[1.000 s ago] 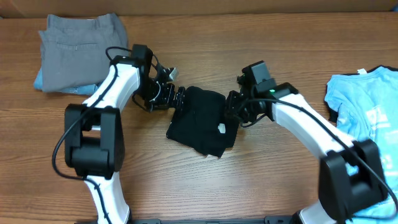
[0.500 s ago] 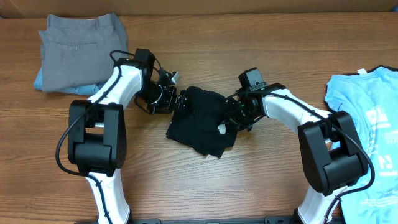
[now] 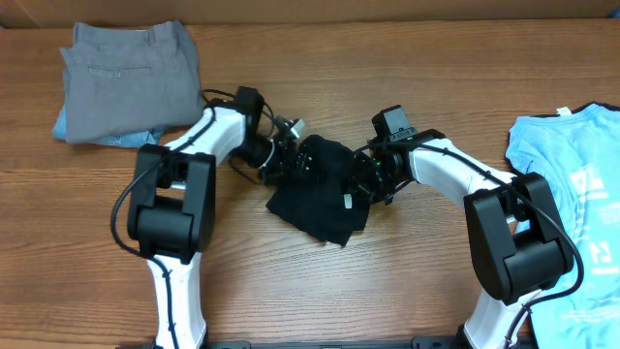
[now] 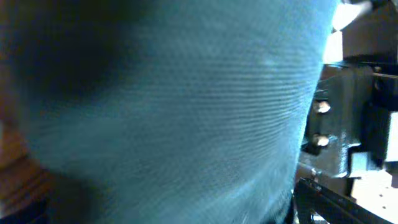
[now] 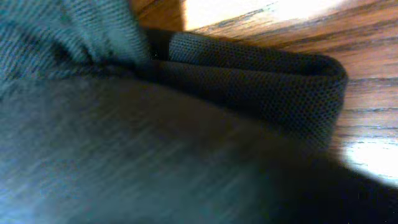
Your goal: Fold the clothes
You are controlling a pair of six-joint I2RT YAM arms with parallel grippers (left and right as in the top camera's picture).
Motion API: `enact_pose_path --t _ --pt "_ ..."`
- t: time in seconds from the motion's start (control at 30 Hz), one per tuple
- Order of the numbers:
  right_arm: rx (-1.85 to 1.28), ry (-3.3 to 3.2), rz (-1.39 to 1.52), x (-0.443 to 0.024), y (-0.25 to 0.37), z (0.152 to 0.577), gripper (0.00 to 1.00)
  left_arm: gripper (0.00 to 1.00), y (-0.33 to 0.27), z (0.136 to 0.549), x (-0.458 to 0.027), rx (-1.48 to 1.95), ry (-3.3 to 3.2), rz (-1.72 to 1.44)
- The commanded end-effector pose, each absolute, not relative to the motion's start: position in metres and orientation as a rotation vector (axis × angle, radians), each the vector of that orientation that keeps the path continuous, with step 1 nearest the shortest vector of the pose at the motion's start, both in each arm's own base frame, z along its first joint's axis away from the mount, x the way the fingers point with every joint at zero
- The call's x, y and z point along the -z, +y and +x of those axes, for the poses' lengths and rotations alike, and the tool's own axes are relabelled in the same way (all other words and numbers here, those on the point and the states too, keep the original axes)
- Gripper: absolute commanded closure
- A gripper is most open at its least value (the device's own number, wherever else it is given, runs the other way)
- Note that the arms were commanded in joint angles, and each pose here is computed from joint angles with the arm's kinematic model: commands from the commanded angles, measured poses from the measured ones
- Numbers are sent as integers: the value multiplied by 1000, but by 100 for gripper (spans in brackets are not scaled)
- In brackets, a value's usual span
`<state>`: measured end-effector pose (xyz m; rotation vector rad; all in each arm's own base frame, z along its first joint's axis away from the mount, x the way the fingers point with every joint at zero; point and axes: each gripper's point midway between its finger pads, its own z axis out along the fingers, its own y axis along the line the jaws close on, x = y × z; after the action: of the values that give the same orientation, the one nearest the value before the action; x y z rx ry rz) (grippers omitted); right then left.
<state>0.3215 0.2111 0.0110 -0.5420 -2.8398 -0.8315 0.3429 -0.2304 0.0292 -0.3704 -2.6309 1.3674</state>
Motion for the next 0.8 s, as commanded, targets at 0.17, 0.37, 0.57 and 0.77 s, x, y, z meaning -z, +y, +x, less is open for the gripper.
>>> enact_pose_path --t 0.17,0.37,0.57,0.77 --pt "778 -2837 -563 1 207 320 75 22 -239 310 23 -1193 -2564 -353" --pt "776 -2831 -564 1 207 319 78 53 -239 310 22 -1200 -2563 -355" --pt "789 -2827 -573 -14 196 320 79 86 -237 312 20 -1219 -2557 -330" --pt "878 -2939 -613 -68 165 343 79 96 -223 325 7 -1237 -2578 -279"
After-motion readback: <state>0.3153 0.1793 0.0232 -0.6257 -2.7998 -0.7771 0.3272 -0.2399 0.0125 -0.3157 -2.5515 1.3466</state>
